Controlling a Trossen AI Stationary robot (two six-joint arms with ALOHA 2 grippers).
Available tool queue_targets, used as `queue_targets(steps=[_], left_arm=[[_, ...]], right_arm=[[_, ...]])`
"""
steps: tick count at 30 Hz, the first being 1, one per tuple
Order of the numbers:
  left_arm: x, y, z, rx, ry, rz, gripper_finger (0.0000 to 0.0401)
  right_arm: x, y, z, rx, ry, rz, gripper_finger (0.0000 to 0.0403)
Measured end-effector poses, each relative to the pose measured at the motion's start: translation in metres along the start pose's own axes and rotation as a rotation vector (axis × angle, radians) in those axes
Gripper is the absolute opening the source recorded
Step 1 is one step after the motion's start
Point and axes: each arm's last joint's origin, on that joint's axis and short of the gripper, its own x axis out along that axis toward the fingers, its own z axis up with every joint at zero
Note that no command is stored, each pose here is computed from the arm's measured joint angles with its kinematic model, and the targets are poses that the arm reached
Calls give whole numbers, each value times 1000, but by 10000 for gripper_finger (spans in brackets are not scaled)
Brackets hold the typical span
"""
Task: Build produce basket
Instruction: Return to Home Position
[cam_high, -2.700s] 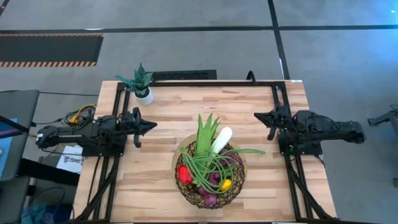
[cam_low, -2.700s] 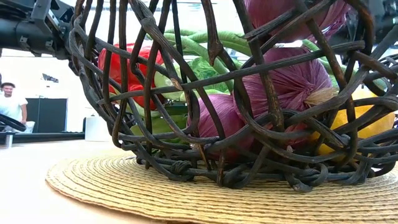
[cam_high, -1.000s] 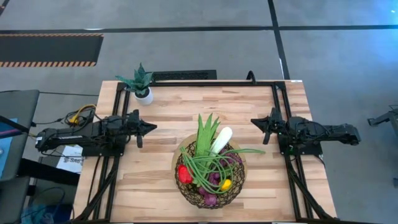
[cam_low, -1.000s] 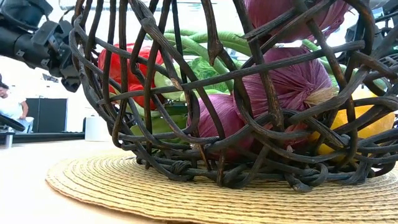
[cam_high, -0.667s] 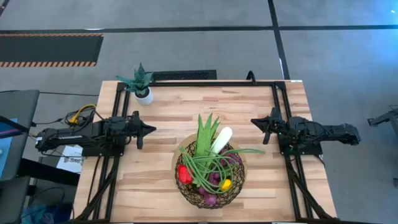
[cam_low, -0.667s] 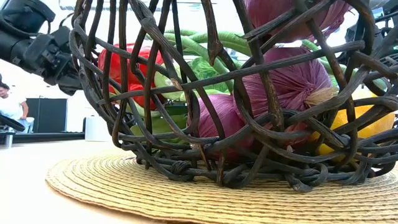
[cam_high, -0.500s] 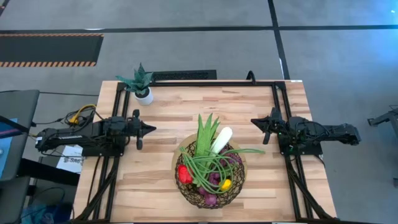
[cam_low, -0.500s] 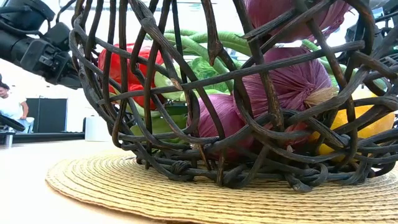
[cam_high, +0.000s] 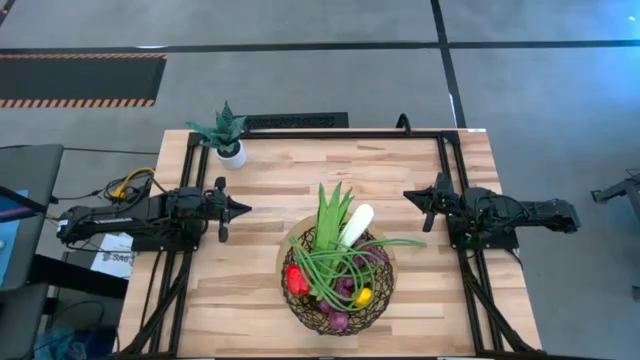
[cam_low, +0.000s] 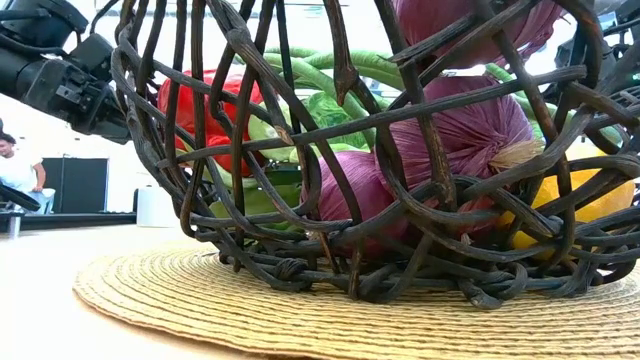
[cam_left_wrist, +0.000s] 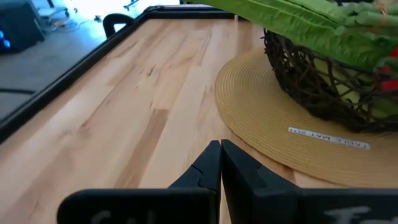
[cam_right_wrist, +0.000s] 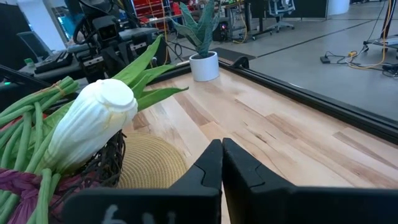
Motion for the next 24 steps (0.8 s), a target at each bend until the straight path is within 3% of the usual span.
queue_targets(steps=[6,24], left_arm=[[0,0,0,-92,3,2,0],[0,0,-1,-98,12,5,0]], right_arm=[[0,0,0,0,0,0,22],[0,0,0,0,0,0,22]])
